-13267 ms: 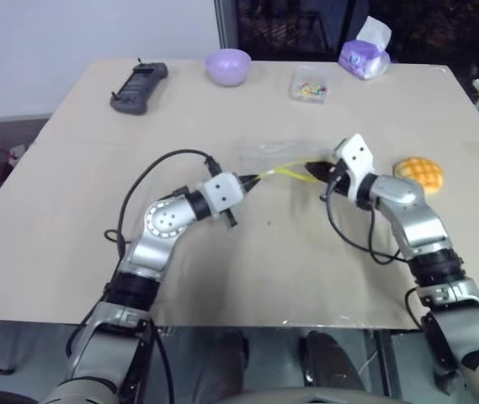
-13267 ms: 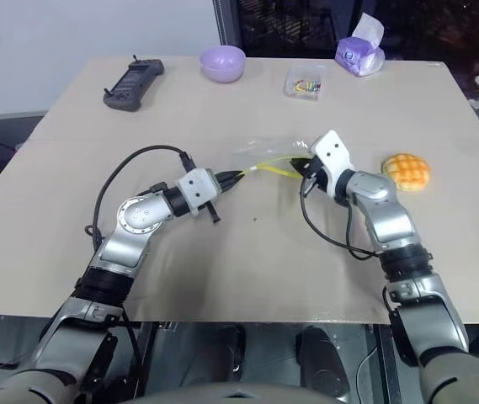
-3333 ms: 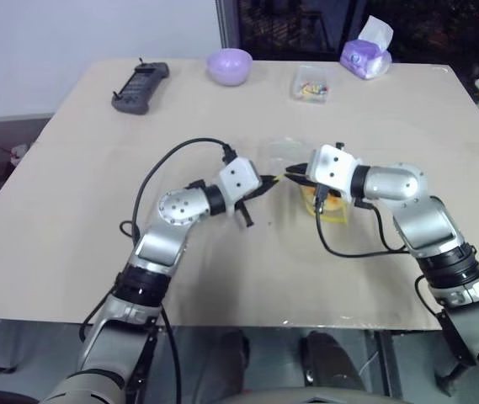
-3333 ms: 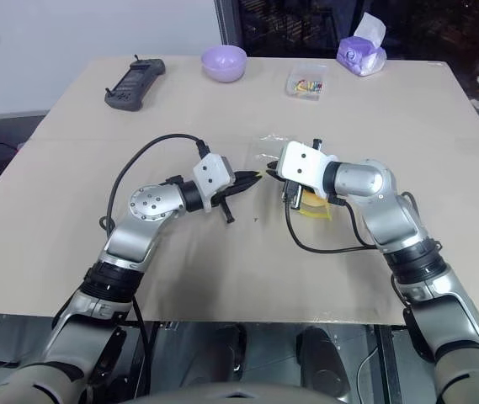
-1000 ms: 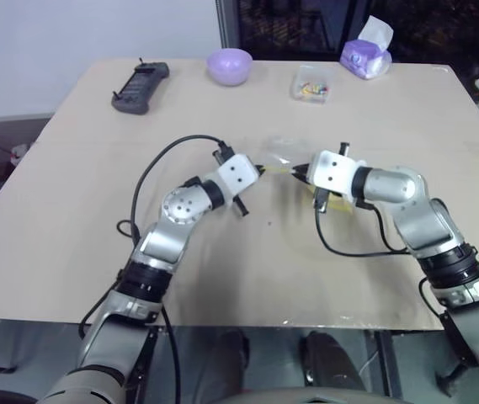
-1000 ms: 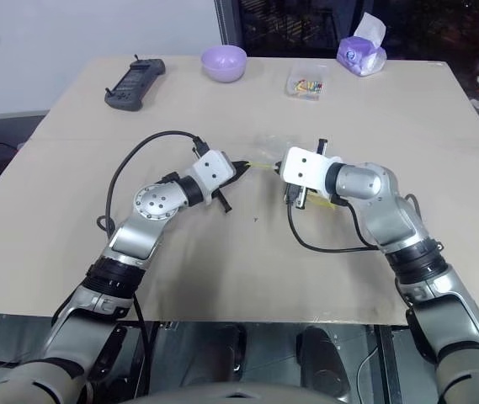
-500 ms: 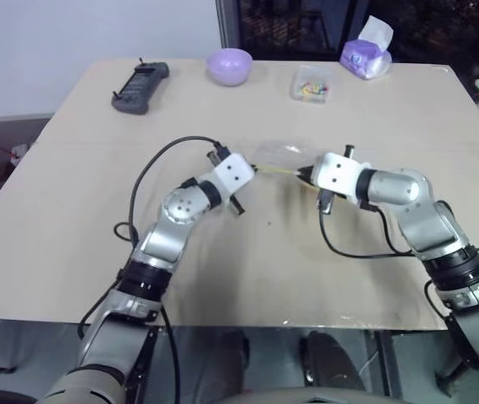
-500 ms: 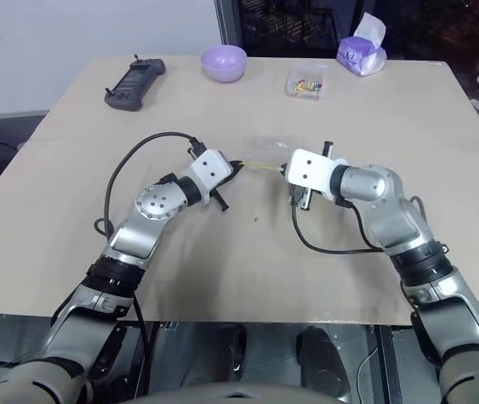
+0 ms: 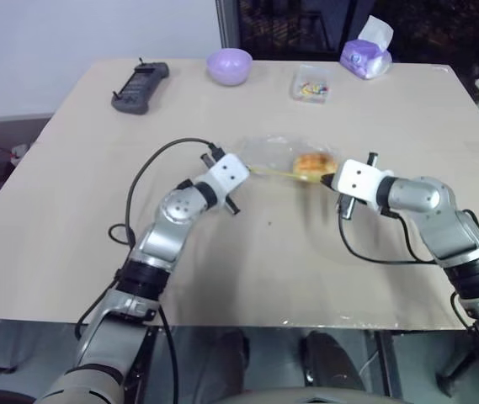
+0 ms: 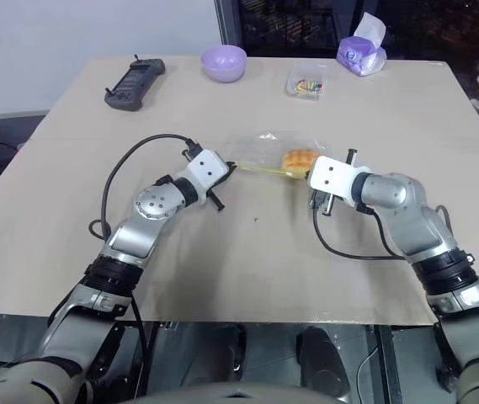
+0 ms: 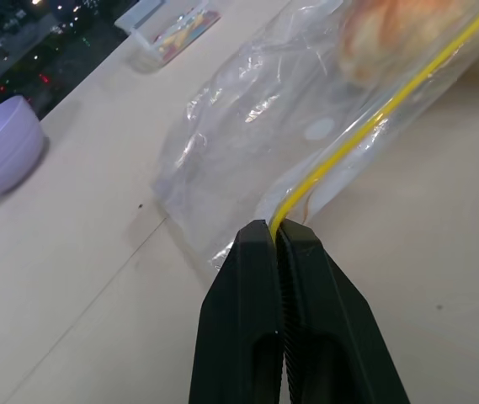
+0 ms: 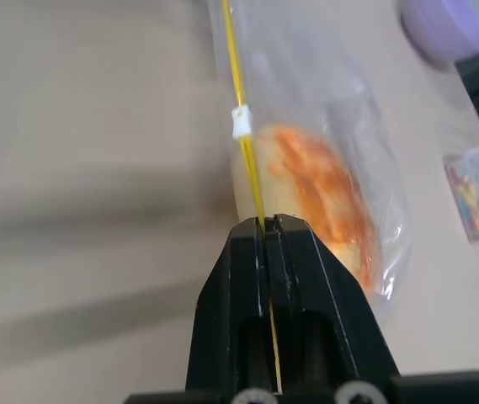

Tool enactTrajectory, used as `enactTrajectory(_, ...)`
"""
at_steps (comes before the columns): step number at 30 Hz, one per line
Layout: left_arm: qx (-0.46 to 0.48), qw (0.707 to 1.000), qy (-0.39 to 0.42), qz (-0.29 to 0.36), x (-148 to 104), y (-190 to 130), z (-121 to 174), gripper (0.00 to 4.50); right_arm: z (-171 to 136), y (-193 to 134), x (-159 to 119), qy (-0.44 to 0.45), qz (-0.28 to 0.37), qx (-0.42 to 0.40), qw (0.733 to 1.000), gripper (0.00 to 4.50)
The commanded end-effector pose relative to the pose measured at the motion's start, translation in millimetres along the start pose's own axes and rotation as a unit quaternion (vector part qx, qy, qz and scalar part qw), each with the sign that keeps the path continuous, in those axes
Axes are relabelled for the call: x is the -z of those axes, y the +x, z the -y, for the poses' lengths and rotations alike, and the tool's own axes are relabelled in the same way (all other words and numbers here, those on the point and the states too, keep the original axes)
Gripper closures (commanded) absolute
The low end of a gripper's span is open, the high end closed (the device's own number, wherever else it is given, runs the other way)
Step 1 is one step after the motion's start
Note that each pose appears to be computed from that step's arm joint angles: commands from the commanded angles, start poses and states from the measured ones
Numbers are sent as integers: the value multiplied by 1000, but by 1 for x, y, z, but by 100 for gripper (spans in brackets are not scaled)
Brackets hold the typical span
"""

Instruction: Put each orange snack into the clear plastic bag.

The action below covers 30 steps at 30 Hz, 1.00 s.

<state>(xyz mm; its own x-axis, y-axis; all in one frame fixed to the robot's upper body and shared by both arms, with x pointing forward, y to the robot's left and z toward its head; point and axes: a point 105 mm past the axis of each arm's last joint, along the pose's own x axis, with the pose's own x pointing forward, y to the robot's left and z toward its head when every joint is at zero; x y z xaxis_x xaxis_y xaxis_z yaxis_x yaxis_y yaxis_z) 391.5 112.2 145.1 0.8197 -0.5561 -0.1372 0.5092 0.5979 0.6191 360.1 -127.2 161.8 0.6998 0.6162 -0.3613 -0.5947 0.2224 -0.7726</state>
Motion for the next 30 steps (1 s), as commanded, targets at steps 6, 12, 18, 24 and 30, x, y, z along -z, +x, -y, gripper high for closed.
enactTrajectory(6, -51, 998, -1, -24, 11, -9, -28, 450, 31, -28, 26, 21, -51, 68, 996, 447)
enactTrajectory(12, -50, 999, -1, -18, 8, -6, -28, 450, 31, -28, 26, 20, -51, 69, 996, 447)
enactTrajectory(18, -46, 999, -3, -3, 2, -4, -26, 450, 31, -26, 24, 16, -46, 67, 997, 422)
enactTrajectory(24, -33, 999, 0, 28, -10, -1, -19, 450, 28, -24, 21, 20, -37, 60, 997, 211)
enactTrajectory(30, -15, 999, -4, 41, -14, 1, -9, 450, 21, -19, 8, 43, -4, 44, 998, 177)
